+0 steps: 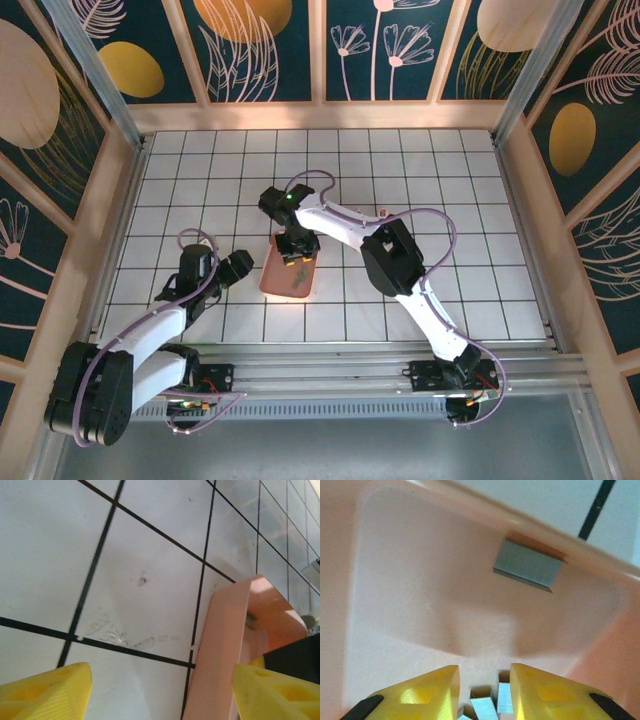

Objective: Load the staples into the stapler

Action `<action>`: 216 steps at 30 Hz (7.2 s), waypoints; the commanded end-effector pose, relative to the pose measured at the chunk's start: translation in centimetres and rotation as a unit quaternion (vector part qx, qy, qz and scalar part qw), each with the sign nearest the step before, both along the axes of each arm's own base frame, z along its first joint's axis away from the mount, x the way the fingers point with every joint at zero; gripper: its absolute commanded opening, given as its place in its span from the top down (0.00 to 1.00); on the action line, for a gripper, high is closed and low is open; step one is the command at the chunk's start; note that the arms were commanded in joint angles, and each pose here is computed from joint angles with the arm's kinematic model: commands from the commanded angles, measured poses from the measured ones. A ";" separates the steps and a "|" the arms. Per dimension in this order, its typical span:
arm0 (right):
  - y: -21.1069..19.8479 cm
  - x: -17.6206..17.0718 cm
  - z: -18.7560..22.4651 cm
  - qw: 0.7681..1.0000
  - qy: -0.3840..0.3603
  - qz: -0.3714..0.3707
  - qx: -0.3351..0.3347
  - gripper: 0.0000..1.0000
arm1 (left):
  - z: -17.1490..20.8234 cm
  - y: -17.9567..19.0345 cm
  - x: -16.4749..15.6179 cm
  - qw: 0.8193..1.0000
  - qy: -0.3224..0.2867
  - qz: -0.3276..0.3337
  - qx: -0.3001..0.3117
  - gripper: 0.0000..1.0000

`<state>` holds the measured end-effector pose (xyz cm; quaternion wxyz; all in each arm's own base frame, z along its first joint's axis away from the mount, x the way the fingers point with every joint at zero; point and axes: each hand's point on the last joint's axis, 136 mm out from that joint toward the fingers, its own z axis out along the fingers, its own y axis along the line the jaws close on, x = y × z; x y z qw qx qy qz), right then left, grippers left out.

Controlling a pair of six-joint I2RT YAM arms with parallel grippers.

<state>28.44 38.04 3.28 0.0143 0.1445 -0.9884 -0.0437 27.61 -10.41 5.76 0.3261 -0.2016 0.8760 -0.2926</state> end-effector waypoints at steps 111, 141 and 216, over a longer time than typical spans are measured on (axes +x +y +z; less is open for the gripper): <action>-1.4 -2.5 -1.1 0.997 0.058 0.001 -0.043 0.60 | -1.2 -3.2 -1.5 0.993 0.011 -0.110 -0.035 0.59; 4.0 0.7 3.4 0.994 -0.013 0.004 0.112 0.76 | -0.6 -3.4 -1.1 0.993 0.002 -0.112 -0.037 0.59; 1.8 2.1 12.2 0.938 -0.182 0.022 0.294 0.80 | 15.1 -4.6 2.4 0.899 -0.343 -0.237 0.135 0.31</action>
